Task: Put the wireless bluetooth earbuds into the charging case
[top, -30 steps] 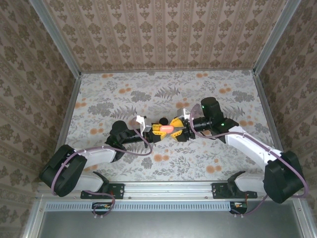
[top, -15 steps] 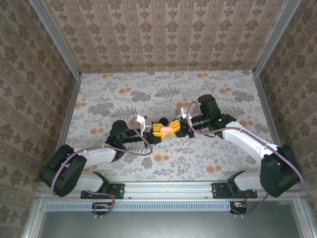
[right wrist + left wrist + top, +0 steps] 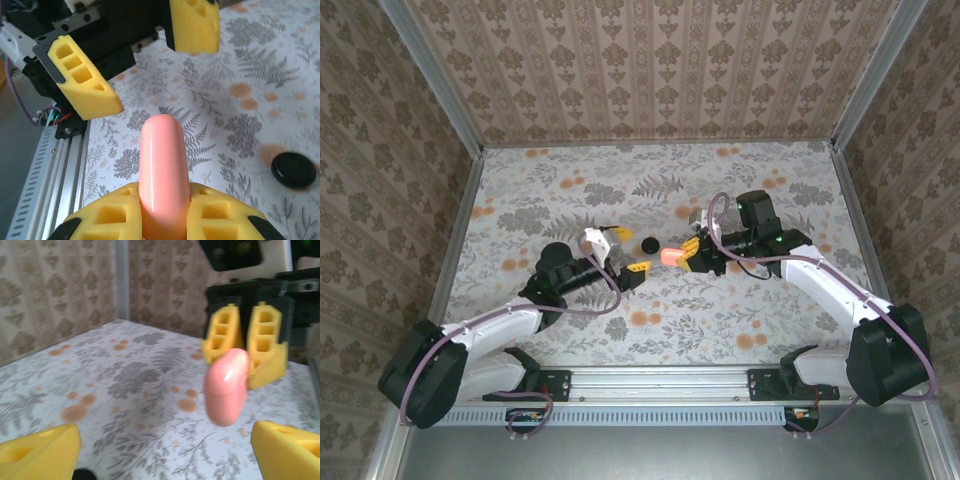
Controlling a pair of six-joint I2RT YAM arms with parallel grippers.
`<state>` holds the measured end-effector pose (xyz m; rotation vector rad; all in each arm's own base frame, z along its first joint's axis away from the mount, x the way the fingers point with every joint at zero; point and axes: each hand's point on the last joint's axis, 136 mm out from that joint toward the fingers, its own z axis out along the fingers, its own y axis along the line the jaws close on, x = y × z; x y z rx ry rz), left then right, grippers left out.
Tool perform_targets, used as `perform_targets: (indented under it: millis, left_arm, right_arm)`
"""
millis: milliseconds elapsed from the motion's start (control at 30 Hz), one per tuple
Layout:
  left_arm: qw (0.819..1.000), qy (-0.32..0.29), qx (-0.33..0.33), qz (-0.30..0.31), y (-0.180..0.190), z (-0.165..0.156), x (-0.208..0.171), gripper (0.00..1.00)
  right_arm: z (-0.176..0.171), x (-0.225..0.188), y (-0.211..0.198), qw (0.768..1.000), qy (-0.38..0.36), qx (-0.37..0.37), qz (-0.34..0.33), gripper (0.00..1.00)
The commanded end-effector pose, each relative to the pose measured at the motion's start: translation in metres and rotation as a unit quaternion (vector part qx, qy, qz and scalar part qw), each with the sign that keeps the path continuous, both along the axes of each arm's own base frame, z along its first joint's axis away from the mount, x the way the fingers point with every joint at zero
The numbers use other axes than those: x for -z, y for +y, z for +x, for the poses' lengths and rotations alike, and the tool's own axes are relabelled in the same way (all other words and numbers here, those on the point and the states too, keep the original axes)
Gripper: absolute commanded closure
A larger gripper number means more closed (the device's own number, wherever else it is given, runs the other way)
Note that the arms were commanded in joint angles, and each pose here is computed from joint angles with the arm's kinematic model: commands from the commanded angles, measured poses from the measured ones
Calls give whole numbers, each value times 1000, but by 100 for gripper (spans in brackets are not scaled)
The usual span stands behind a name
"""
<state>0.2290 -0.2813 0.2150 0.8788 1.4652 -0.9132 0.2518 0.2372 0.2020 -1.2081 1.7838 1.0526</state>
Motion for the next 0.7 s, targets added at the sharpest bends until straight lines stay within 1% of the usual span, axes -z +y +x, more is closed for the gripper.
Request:
perform_targets:
  millis: [0,100,167,233,367,467,667]
  left_arm:
    - [993,31,-104,48,25,25,27,7]
    - [986,54,-146,62,36,35,37,4]
    - [974,79,-200,77,50,48,48,2]
    - [965,96,-225,92,57,53,56,1]
    - [953,120,-256,110,66,60,67,0]
    - [947,132,-267,121,70,62,73,0]
    - [944,138,-271,131,71,64,77,0]
  right_arm:
    - [8,26,-10,995,73,57,-33,85]
    - [18,41,-15,988,115,89,-54,85]
    - [23,46,-15,983,137,99,-65,85]
    - [28,62,-15,976,172,107,-82,84]
    - [41,82,-18,962,209,132,-113,84]
    - [49,97,-21,950,241,145,-135,84]
    - [62,127,-22,925,305,160,-163,82]
